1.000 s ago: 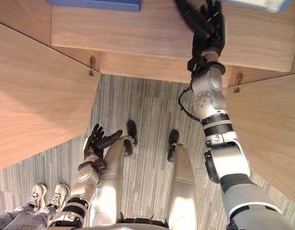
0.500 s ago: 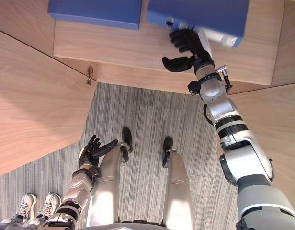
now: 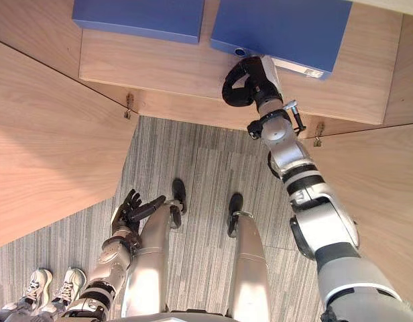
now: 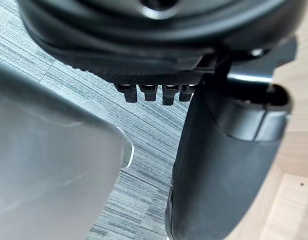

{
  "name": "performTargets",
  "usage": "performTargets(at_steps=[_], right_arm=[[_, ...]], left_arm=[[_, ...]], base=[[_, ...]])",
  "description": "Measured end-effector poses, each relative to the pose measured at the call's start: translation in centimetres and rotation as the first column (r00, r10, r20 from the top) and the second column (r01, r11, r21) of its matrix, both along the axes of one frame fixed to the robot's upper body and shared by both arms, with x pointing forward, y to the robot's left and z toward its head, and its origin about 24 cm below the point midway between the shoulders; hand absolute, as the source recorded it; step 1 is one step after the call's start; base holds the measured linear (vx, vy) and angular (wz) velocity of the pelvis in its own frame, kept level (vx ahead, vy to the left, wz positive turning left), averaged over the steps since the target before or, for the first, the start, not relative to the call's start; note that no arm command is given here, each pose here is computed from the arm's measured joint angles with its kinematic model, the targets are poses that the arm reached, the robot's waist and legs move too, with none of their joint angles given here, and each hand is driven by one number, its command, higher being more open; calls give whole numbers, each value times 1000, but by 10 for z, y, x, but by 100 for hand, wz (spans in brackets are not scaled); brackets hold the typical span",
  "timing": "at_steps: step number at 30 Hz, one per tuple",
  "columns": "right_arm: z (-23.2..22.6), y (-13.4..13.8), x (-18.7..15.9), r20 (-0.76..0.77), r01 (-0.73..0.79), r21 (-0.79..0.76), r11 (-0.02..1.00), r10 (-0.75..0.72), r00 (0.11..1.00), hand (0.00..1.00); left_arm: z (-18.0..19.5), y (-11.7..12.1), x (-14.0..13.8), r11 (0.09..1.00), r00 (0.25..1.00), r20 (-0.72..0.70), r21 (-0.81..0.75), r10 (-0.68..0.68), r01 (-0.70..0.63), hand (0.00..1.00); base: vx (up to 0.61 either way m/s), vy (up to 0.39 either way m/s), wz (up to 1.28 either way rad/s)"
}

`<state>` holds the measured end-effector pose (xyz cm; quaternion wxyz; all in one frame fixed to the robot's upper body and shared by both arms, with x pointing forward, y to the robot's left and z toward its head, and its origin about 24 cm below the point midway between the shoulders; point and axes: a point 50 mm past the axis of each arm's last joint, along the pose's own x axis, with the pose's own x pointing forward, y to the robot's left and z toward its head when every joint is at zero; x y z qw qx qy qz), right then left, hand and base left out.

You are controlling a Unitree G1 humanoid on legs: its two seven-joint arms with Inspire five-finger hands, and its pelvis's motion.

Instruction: Walk over to the cabinet, pick up the folder, carry it to the office cabinet, place the folder inside the office cabinet, then close the office cabinet door

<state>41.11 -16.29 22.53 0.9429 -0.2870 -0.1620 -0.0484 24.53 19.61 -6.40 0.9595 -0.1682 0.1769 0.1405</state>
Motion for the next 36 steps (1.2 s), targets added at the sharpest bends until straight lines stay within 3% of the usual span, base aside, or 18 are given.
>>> performTargets(at_steps=[4,13,17,21,23,26,28,32,33,36], right_arm=[[27,-6,4,53,73,87,994,-78,996,0],[32,-17,2,52,88,302,949,-109,993,0],[27,-22,-36,252,-23,408,913,-89,964,0],[-42,-7,-82,247,-113,490,864,-13,969,0],[-93,4,-107,135,-100,587,803,24,991,0],[-173,6,-145,-138,70,688,723,36,990,0],[-214,2,-168,-300,192,680,708,30,953,0],[-290,-15,-214,-605,453,582,676,-12,796,0],[-311,-23,-233,-689,539,534,651,-34,724,100],[-341,-32,-268,-804,663,444,603,-58,592,100]], left_arm=[[7,-3,5,1000,999,37,-6,19,-19,100],[20,-23,13,997,993,111,-75,35,-27,100],[15,-24,10,996,996,70,-73,47,-42,100],[-5,-29,-6,1000,999,-34,-30,-2,1,100],[-14,-34,-15,999,996,-84,-3,-41,41,100],[-29,-40,-31,994,981,-167,36,-100,108,100],[-39,-39,-43,990,967,-224,39,-125,137,100],[-58,-29,-64,984,929,-342,53,-141,168,100],[-62,-23,-72,981,915,-379,73,-141,181,100],[-69,-12,-88,976,894,-428,105,-128,190,100]], base=[[9,-7,8],[-13,-15,5],[26,-9,0],[51,-2,-21],[54,18,-51],[69,14,-53],[123,26,-53],[164,7,-41],[150,-1,-62],[90,12,-44]])
